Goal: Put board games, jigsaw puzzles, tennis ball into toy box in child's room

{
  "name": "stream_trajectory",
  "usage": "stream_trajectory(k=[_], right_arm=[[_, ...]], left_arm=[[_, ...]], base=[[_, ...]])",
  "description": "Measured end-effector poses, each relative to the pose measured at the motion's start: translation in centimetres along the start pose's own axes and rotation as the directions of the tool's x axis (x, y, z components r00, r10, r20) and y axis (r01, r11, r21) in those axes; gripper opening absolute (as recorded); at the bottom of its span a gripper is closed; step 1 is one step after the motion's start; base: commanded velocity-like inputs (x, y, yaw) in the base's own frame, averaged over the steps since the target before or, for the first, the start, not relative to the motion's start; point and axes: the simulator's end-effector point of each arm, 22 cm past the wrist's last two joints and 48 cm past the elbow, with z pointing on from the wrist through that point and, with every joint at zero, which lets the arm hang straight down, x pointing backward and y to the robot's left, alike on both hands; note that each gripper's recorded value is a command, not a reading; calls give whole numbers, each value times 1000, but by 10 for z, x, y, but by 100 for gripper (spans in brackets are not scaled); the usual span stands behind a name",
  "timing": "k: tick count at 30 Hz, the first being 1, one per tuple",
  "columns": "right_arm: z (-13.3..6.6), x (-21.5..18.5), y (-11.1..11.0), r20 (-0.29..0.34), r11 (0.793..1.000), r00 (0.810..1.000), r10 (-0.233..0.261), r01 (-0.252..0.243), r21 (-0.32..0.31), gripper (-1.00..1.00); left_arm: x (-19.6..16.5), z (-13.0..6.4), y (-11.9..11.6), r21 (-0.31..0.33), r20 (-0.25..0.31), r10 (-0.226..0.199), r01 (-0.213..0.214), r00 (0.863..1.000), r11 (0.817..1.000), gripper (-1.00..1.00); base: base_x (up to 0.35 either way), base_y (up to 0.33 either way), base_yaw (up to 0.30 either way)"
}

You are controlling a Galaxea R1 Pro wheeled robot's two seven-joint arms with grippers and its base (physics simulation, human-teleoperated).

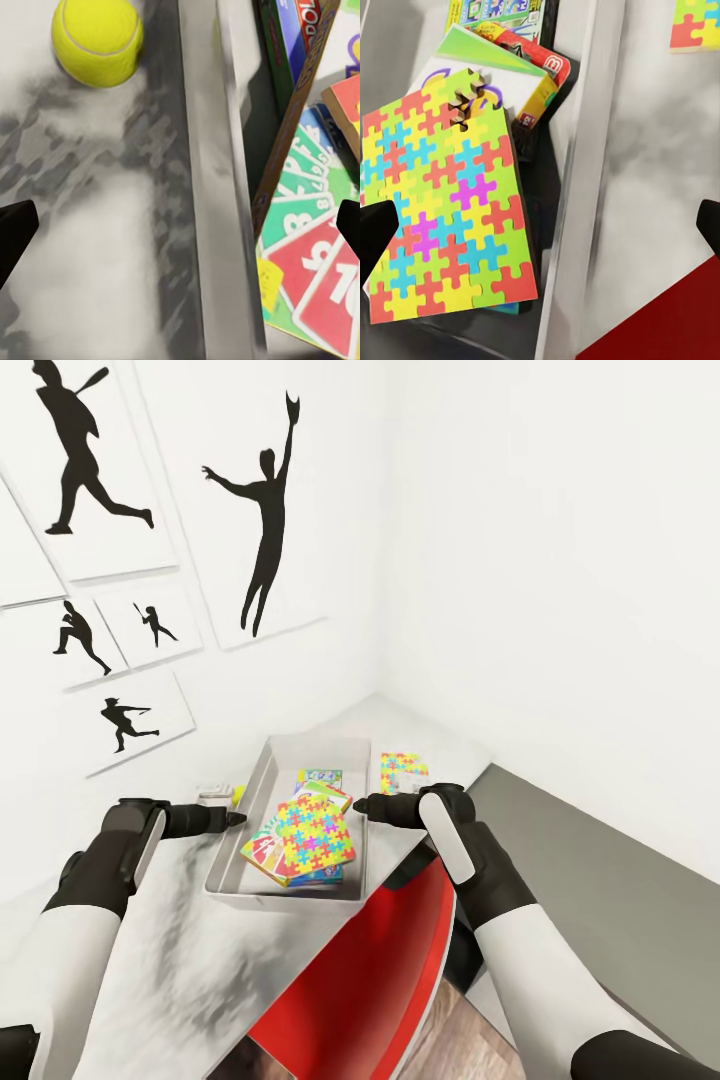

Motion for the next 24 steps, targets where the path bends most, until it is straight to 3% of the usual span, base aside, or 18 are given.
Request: stream_trajectory(k=[24], right_arm=[[14, 16, -10, -41, 1000, 999, 12, -11, 14, 100]], left_arm=[[9, 9, 2, 0, -20, -2, 2, 1000, 1000, 100]], base=[[0, 0, 0]])
